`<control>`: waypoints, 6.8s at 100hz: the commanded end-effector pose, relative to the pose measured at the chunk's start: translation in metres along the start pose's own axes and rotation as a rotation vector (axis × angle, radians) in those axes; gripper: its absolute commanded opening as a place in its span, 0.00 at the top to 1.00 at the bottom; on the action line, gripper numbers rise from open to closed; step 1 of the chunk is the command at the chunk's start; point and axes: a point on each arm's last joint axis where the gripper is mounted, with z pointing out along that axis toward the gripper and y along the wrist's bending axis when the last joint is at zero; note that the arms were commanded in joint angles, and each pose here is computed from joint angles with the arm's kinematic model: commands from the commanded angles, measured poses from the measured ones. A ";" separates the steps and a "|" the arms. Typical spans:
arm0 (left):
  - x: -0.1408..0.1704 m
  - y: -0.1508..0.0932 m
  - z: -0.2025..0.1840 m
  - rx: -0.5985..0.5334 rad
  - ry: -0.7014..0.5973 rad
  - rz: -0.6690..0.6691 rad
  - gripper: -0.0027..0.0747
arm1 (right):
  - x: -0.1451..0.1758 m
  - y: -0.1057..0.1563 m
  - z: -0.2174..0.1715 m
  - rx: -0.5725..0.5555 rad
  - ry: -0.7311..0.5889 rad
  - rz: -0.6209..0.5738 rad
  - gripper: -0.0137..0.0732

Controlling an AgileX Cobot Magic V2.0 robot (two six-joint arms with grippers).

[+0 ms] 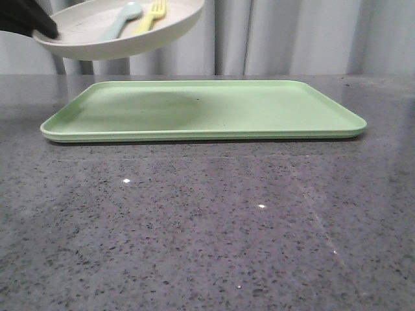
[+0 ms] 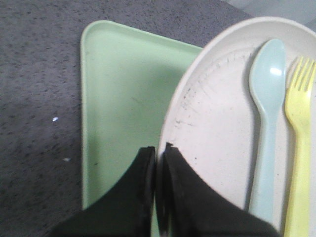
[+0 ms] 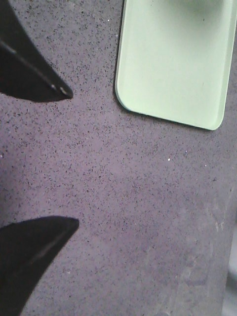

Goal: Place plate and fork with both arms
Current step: 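Carry the plate over the green tray and lower it onto it, then open the left gripper and withdraw it from the plate, then lower the right gripper over the yellow fork in the plate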

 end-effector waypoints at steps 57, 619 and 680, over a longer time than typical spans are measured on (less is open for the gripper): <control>0.020 -0.052 0.072 -0.013 -0.059 -0.084 0.99 | -0.015 0.000 -0.004 0.003 -0.093 -0.006 0.27; 0.149 0.017 -0.189 -0.459 -0.335 0.375 0.41 | -0.075 0.014 0.013 -0.185 -0.026 0.145 0.27; 0.149 0.016 -0.189 -0.454 -0.335 0.370 0.41 | -0.154 0.095 0.147 -0.351 0.193 0.119 0.27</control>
